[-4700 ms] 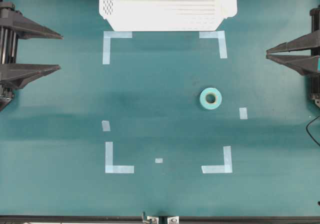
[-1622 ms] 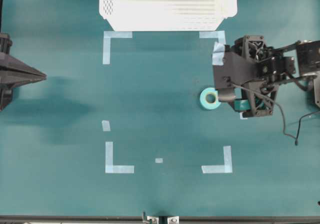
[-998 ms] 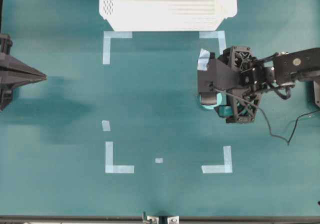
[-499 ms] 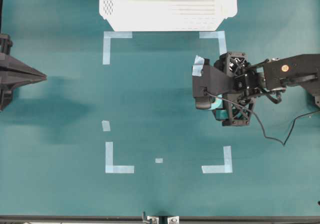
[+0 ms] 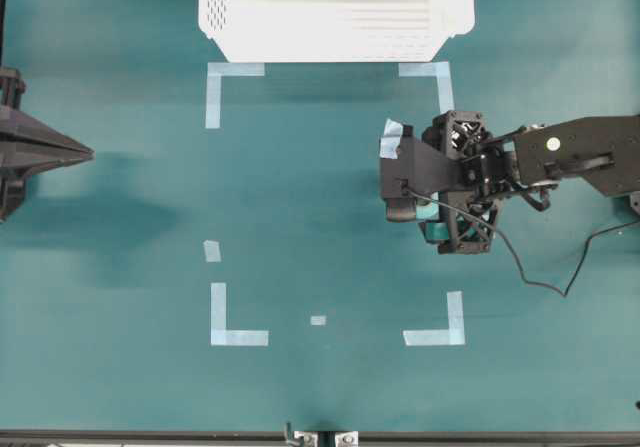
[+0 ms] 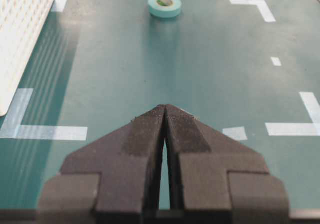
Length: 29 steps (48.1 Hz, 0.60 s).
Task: Put the tape into the white basket.
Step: 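Close the right gripper on the tape roll and lift it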
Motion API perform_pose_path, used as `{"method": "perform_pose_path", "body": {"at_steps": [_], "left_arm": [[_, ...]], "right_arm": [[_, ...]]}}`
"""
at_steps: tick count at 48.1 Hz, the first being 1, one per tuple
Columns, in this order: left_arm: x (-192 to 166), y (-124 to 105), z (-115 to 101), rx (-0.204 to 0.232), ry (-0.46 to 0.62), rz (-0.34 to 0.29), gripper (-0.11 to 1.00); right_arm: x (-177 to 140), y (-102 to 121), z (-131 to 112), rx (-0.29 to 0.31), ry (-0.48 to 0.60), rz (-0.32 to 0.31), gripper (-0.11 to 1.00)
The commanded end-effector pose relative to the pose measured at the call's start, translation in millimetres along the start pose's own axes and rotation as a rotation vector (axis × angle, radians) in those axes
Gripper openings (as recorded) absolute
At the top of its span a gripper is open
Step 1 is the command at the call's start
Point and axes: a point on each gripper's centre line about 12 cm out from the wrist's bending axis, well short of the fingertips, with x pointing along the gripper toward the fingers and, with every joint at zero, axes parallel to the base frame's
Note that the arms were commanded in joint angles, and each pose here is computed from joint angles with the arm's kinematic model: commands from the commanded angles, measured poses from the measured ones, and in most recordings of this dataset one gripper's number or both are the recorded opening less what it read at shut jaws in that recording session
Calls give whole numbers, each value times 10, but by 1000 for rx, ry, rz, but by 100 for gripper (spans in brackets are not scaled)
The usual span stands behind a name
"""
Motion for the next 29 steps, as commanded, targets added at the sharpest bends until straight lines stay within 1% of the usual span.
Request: {"method": "perform_pose_path", "body": {"at_steps": [1,12,21,29], "left_arm": [[6,-8,46,2,-12,-5,-11],[6,-8,42,-1,-12,-5,-11],[5,-6,44,-1,-14,-4,-11],[5,-8,43,-1,-14,-5,-11]], "right_arm": [[-11,20,37,-3,-16,5,98],[53,-22,-6,-18,-22,-5,98],[75,-76,-48,11,-18,-12,98],[90,-68,-27,22,-50,-1,98]]}}
